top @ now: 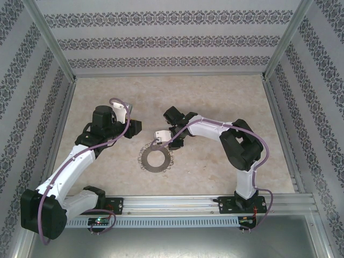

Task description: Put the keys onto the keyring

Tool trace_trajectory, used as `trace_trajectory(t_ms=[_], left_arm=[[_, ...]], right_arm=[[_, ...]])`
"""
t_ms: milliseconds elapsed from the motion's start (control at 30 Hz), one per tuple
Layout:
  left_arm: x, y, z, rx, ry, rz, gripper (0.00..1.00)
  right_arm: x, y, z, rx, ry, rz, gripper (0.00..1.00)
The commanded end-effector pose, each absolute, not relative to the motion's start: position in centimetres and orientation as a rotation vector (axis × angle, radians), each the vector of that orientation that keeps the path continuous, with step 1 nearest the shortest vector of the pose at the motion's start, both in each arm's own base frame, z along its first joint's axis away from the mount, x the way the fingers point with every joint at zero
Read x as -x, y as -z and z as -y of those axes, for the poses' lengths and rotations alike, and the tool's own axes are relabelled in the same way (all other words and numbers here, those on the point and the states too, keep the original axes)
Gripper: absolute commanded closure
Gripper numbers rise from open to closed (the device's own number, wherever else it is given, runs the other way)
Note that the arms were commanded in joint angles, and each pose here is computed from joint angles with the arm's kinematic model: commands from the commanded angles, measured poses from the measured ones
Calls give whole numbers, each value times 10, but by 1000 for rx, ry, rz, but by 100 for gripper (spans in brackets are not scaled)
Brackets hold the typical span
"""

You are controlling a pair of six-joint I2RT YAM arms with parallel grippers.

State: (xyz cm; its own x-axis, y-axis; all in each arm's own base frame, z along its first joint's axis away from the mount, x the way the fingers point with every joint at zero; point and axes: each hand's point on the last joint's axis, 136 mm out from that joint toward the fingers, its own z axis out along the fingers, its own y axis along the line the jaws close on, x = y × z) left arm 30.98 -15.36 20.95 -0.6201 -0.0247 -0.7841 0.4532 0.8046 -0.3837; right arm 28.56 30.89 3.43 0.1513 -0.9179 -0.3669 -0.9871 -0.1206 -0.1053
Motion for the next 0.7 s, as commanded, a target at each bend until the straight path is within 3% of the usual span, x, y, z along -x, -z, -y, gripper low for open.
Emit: trace_trajectory(t_ms=[0, 367, 667], left_arm=[[-307, -208, 148, -314, 700, -2150, 60], [-306, -209, 146, -317, 684, -2151, 61], [-306, -211, 145, -323, 672, -2151, 61]], right_arm=[[-268, -44, -313, 2117, -377, -1824, 67], [-261, -37, -319, 2151, -386, -1823, 68], [-263, -31, -321, 2168, -387, -1837, 75]])
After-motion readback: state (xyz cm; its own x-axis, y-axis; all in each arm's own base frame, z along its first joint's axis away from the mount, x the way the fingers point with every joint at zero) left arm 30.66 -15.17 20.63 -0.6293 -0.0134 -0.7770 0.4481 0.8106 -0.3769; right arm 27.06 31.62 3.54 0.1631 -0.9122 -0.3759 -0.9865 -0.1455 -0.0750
